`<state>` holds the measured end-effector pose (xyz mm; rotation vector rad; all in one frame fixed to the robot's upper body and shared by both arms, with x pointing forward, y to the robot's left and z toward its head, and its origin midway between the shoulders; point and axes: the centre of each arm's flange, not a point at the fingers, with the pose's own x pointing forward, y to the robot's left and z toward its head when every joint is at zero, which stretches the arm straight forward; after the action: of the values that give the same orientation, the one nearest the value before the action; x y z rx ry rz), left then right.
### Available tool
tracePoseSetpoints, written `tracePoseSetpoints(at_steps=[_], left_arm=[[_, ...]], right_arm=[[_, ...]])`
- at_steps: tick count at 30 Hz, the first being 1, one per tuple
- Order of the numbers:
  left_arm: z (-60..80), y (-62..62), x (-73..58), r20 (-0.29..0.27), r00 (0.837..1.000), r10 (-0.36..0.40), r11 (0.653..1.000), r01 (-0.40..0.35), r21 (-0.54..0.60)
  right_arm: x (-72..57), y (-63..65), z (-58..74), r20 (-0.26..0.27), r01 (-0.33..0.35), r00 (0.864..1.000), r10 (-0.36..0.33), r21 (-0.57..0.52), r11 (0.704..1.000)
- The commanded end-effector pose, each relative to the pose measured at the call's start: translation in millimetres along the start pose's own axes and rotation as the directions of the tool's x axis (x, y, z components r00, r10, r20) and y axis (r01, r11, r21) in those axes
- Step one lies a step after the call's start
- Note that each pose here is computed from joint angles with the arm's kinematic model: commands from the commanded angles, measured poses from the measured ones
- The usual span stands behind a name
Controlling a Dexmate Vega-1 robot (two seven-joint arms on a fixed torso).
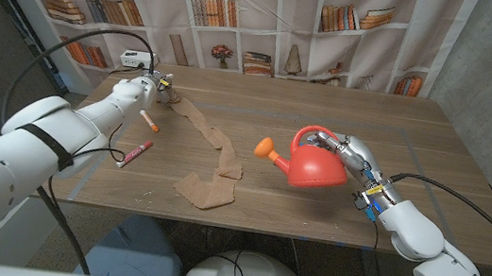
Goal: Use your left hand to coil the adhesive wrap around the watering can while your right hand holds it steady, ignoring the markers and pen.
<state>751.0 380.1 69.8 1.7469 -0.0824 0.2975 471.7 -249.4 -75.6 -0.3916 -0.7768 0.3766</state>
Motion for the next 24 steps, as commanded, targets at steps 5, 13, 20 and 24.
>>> tracePoseSetpoints(at_steps=[5,13,20,24], left_arm=[[21.7,33.3,-25.5,0.082,0.964,0.254,0.967,-0.256,0.015],[30.2,53.7,-38.3,0.104,0.940,0.326,0.945,-0.325,-0.031],[30.4,69.9,-53.7,0.093,0.916,0.391,0.919,-0.385,-0.082],[32.0,78.9,-64.9,0.097,0.898,0.428,0.902,-0.419,-0.106]], right_arm=[[-6.4,-3.1,-3.3,0.012,0.012,1.000,-0.012,0.011,1.000],[-11.4,-6.7,-4.2,0.018,0.025,1.000,-0.025,0.009,1.000],[-18.8,-8.5,-7.6,0.024,0.042,0.999,-0.042,0.022,0.999],[-21.0,-11.0,-9.4,0.035,0.054,0.998,-0.055,0.028,0.998]])
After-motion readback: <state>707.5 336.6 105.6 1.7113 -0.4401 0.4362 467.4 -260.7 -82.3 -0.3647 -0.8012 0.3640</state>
